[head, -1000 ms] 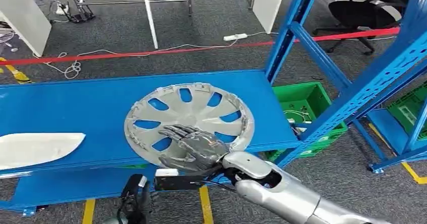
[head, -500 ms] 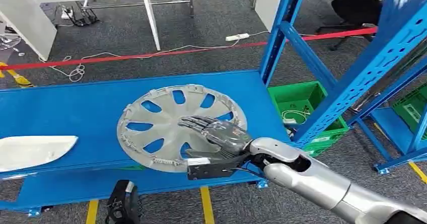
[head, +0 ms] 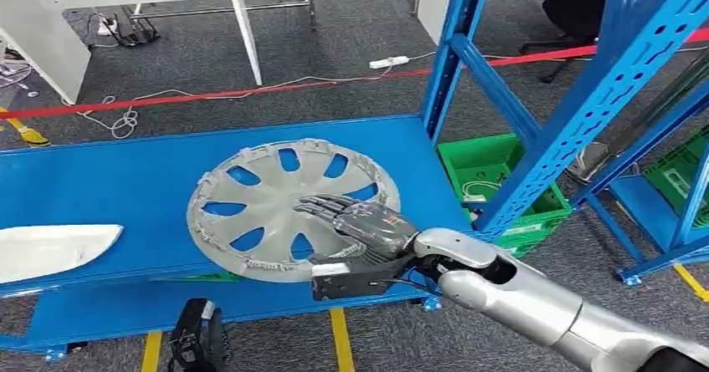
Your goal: Take the parts from the cabinet and place them on the table.
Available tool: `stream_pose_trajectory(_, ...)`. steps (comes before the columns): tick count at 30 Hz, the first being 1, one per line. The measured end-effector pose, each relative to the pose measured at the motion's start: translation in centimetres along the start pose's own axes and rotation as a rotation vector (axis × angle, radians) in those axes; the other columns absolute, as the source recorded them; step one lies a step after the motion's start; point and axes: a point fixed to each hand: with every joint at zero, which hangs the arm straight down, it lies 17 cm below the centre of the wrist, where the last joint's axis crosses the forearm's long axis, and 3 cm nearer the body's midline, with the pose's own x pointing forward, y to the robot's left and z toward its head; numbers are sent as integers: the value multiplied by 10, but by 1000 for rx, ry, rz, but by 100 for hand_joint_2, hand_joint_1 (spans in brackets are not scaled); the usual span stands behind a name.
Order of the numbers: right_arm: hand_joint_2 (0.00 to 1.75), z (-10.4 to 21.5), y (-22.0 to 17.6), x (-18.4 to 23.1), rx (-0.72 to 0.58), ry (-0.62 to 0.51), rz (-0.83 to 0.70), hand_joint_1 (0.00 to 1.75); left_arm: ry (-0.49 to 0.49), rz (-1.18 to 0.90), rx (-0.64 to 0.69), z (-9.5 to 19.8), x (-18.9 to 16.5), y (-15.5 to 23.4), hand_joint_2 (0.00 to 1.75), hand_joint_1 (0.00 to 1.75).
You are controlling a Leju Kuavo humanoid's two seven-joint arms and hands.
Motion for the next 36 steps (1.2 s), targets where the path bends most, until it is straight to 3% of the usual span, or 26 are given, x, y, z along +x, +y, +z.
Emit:
stream_pose_trajectory(22, 0, 6, -1, 1, 22, -39, 46, 0, -2, -4, 10, 0, 0, 9, 0, 0)
stream_pose_trajectory(27, 0, 25, 37, -13, 36, 58, 67, 0, 3, -8, 0, 1, -2, 8, 0, 0)
stream_pose_trajectory(36, 0, 43, 75, -6, 77, 74, 25, 0, 5, -7, 3, 1, -3, 12, 0, 0)
